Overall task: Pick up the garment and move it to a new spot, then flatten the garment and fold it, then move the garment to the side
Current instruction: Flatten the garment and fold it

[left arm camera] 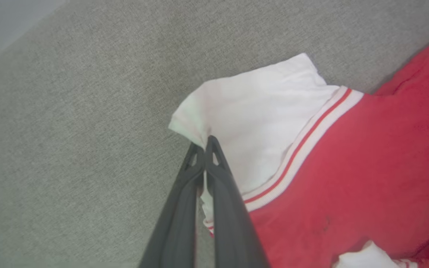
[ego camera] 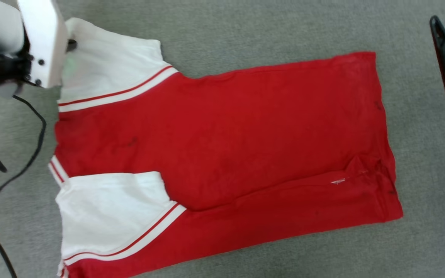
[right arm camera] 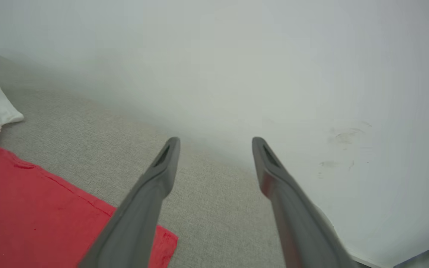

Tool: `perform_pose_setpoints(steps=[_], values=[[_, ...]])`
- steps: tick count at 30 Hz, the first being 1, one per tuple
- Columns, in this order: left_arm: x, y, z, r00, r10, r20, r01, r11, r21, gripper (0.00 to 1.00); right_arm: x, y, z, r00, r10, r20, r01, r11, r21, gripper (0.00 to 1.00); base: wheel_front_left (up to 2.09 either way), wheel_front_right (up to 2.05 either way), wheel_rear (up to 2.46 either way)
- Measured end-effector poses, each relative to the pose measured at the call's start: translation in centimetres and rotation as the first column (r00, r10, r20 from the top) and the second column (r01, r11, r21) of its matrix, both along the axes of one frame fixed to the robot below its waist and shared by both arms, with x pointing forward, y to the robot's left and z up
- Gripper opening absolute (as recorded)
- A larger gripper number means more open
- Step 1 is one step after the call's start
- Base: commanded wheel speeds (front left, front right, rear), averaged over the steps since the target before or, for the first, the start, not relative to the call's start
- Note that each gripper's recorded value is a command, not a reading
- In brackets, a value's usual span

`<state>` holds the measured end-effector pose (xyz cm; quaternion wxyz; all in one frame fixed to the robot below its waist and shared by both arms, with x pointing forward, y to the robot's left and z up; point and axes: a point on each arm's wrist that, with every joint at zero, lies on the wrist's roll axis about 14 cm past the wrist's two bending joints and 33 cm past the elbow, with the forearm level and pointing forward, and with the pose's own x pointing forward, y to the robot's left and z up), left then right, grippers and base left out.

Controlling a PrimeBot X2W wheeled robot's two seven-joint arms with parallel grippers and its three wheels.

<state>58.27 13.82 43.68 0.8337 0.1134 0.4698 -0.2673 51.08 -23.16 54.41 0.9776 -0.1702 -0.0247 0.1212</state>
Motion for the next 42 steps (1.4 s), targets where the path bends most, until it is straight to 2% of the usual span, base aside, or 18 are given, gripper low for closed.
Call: perform_pose_setpoints(steps=[4,7,11,14,15,16,19,21,29,32,33,34,39,42], values=[[-1.3,0.1,1.7,0.999,-0.028,0.046,0.029,1.000,-0.006,0.00,1.0,1.1,-1.4,0.975,0.040,-0.220,-0.065,0.992,-0.109,1.00,0.00,0.00,0.00],[-2.2,0.2,2.6,0.996,-0.044,0.076,0.045,0.999,-0.011,0.00,1.5,1.4,-2.3,0.922,0.029,-0.387,-0.083,0.989,-0.124,1.00,0.00,0.00,0.00],[-3.1,0.1,3.5,0.992,-0.063,0.111,0.066,0.998,-0.022,0.00,1.4,0.5,-4.7,0.793,-0.040,-0.608,-0.088,0.980,-0.179,1.00,0.00,0.00,0.00],[-3.4,0.2,3.7,0.989,-0.074,0.127,0.078,0.997,-0.023,0.00,1.2,-0.9,-6.6,0.667,-0.105,-0.738,-0.068,0.977,-0.200,1.00,0.00,0.00,0.00],[-3.5,0.1,3.6,0.989,-0.076,0.129,0.080,0.996,-0.025,0.00,1.4,-1.1,-7.0,0.638,-0.119,-0.761,-0.061,0.977,-0.204,1.00,0.00,0.00,0.00],[-3.5,0.1,3.6,0.989,-0.076,0.129,0.080,0.996,-0.025,0.00,1.4,-1.1,-7.0,0.638,-0.119,-0.761,-0.061,0.977,-0.204,1.00,0.00,0.00,0.00],[-3.6,-0.1,3.2,0.987,-0.086,0.133,0.091,0.995,-0.033,0.00,1.8,-1.7,-8.8,0.540,-0.149,-0.828,-0.033,0.980,-0.198,1.00,0.00,0.00,0.00],[-3.6,-0.2,2.8,0.987,-0.092,0.134,0.097,0.995,-0.036,0.00,1.9,-1.2,-10.4,0.490,-0.146,-0.859,-0.037,0.982,-0.188,1.00,0.00,0.00,0.00],[-3.4,0.0,1.1,0.988,-0.096,0.122,0.101,0.994,-0.036,0.00,0.7,1.5,-17.1,0.342,-0.117,-0.932,-0.107,0.981,-0.162,1.00,0.00,0.00,0.00],[-3.4,0.0,0.7,0.988,-0.094,0.120,0.099,0.994,-0.038,0.00,0.5,1.6,-17.8,0.336,-0.108,-0.936,-0.113,0.982,-0.154,1.00,0.00,0.00,0.00],[-3.3,0.1,0.7,0.988,-0.093,0.122,0.098,0.994,-0.037,0.00,0.5,1.7,-17.8,0.339,-0.101,-0.935,-0.113,0.983,-0.147,0.32,0.00,0.00,0.00],[-3.3,0.2,0.7,0.988,-0.091,0.125,0.096,0.995,-0.038,0.00,0.6,1.7,-17.7,0.354,-0.095,-0.930,-0.114,0.983,-0.144,0.00,0.00,0.00,0.00],[-3.2,0.5,2.1,0.984,-0.076,0.164,0.085,0.995,-0.048,0.00,1.5,1.9,-16.1,0.439,-0.062,-0.896,-0.090,0.990,-0.112,0.00,0.00,0.00,0.00],[-3.6,0.4,3.5,0.977,-0.071,0.202,0.087,0.994,-0.070,0.00,2.1,2.0,-14.0,0.512,-0.038,-0.858,-0.078,0.993,-0.091,0.00,0.00,0.00,0.00]])
